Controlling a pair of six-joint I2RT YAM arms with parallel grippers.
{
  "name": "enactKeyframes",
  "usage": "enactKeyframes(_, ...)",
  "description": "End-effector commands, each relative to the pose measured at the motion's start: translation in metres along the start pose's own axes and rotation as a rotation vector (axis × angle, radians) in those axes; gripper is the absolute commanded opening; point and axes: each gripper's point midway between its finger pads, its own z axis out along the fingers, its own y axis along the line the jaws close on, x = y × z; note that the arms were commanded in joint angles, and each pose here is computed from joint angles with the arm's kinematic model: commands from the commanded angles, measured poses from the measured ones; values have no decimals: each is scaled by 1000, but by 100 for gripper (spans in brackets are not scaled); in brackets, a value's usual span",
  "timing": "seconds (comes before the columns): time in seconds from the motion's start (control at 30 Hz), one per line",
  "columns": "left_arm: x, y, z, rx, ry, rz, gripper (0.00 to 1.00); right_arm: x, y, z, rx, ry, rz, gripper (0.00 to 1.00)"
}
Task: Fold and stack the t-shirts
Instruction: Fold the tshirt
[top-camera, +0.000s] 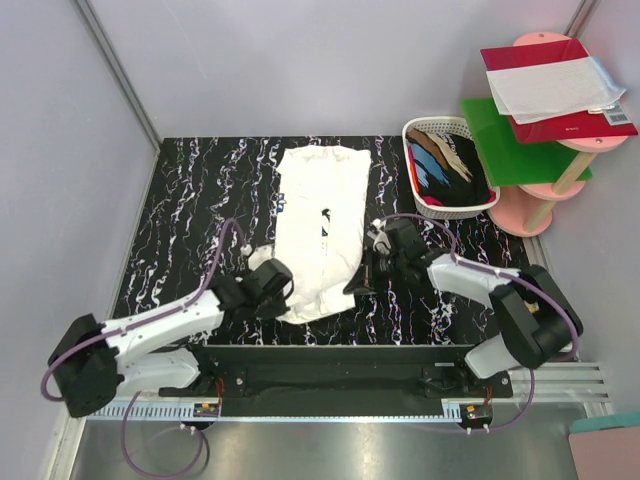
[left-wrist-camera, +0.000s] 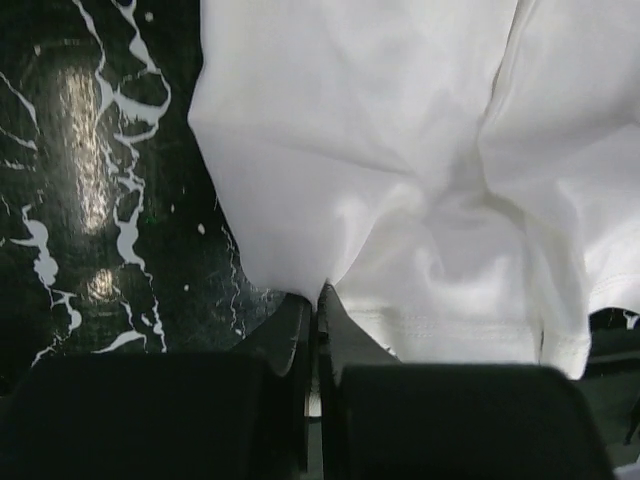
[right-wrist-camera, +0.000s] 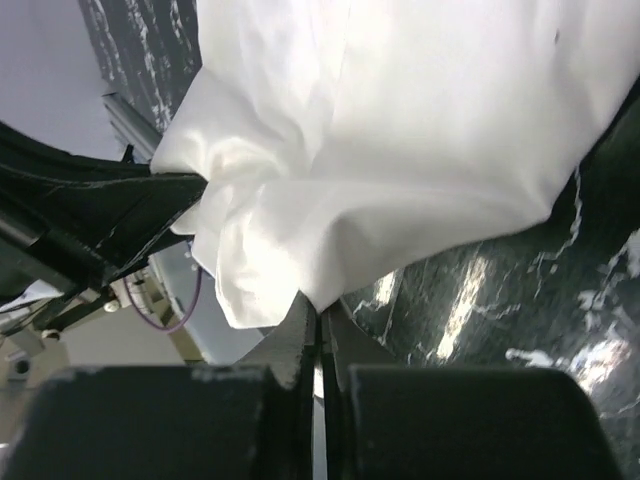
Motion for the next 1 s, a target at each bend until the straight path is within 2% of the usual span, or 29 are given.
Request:
enactKeyframes(0.0, -44, -17, 3, -44, -100, 53, 0, -37, 4, 16, 38, -40, -106, 0)
enactKeyframes(0.23, -101, -13, 15, -81, -131, 14, 2, -70, 9, 31, 52, -68, -159, 0)
enactKeyframes(0.37, -118, -10, 32, -99, -94, 47, 6, -87, 12, 30, 56, -92, -166, 1)
enactKeyframes(0.77, -179, -38, 61, -94, -115, 80, 11, -149, 5, 27, 66, -178, -148, 1)
enactKeyframes(0.97, -208, -38, 86, -99, -87, 77, 14, -176, -5, 34, 77, -199, -128, 2)
